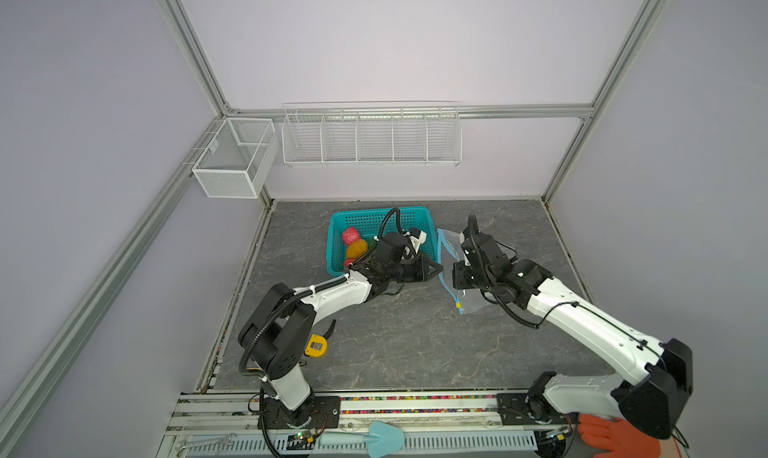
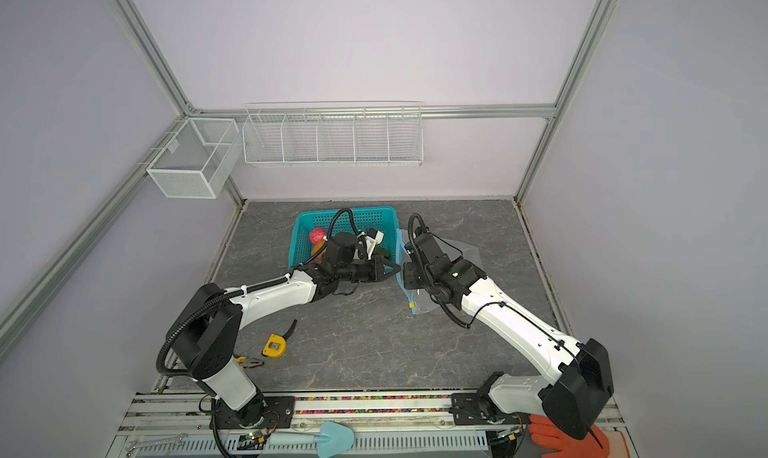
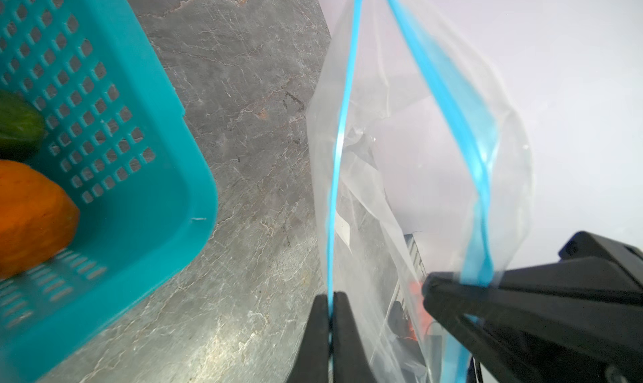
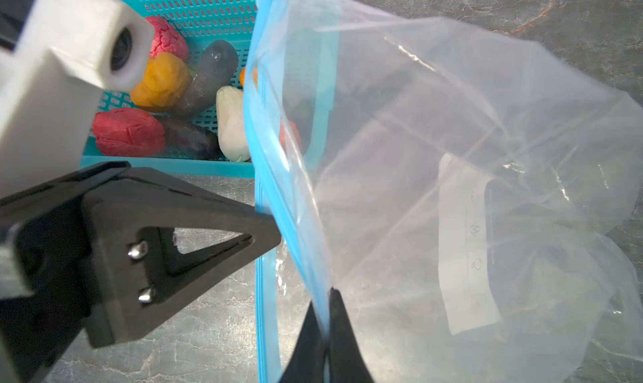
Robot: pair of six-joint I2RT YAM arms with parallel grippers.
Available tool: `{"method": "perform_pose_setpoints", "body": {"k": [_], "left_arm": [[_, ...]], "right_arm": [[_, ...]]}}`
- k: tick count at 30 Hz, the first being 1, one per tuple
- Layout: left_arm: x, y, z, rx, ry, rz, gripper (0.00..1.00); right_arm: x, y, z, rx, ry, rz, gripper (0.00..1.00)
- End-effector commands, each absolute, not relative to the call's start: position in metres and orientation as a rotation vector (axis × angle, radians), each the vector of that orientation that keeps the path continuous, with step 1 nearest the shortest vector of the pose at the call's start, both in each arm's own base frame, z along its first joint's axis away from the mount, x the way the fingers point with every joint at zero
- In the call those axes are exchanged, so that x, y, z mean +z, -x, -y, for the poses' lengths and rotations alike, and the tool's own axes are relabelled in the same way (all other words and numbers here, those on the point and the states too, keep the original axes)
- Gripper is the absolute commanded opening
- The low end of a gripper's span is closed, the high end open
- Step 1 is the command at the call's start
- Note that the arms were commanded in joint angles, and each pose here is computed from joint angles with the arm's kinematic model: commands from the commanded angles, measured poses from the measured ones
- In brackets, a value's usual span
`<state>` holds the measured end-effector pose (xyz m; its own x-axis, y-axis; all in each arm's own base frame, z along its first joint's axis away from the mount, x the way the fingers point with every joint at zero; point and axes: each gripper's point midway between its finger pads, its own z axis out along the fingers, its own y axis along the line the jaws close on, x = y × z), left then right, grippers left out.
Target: Place the food in the zip-top bag and seal the zipper
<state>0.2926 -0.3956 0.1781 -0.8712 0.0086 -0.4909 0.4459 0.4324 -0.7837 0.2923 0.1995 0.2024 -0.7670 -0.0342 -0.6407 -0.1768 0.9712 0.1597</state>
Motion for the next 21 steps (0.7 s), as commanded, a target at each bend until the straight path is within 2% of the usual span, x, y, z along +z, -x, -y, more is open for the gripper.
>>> {"method": "perform_pose_setpoints", "body": {"k": [1, 5, 7, 17, 21], "left_arm": [[0.187, -0.295, 0.401, -1.46, -0.386, -2.259, 0.0], [0.195, -0.293, 0.399, -1.467, -0.377, -2.243, 0.0], [0.198, -0.293, 0.396, -1.448, -0.374, -2.243, 0.0], [0.202, -0.296, 0.392, -1.43, -0.323, -2.245, 0.0], [0.206, -0.293, 0.39, -1.442, -0.31, -2.241, 0.0]], "right_arm": [[0.195, -0.294, -0.181, 0.137, 0.134, -2.467, 0.16], [0.193, -0.296, -0.166, 0.004, 0.107, -2.481, 0.36], [0.191, -0.295, -0.162, -0.04, 0.1, -2.488, 0.41], [0.219, -0.292, -0.155, -0.25, 0.153, -2.414, 0.54], [0.232, -0.296, -0.151, -0.343, 0.18, -2.38, 0.55]]}}
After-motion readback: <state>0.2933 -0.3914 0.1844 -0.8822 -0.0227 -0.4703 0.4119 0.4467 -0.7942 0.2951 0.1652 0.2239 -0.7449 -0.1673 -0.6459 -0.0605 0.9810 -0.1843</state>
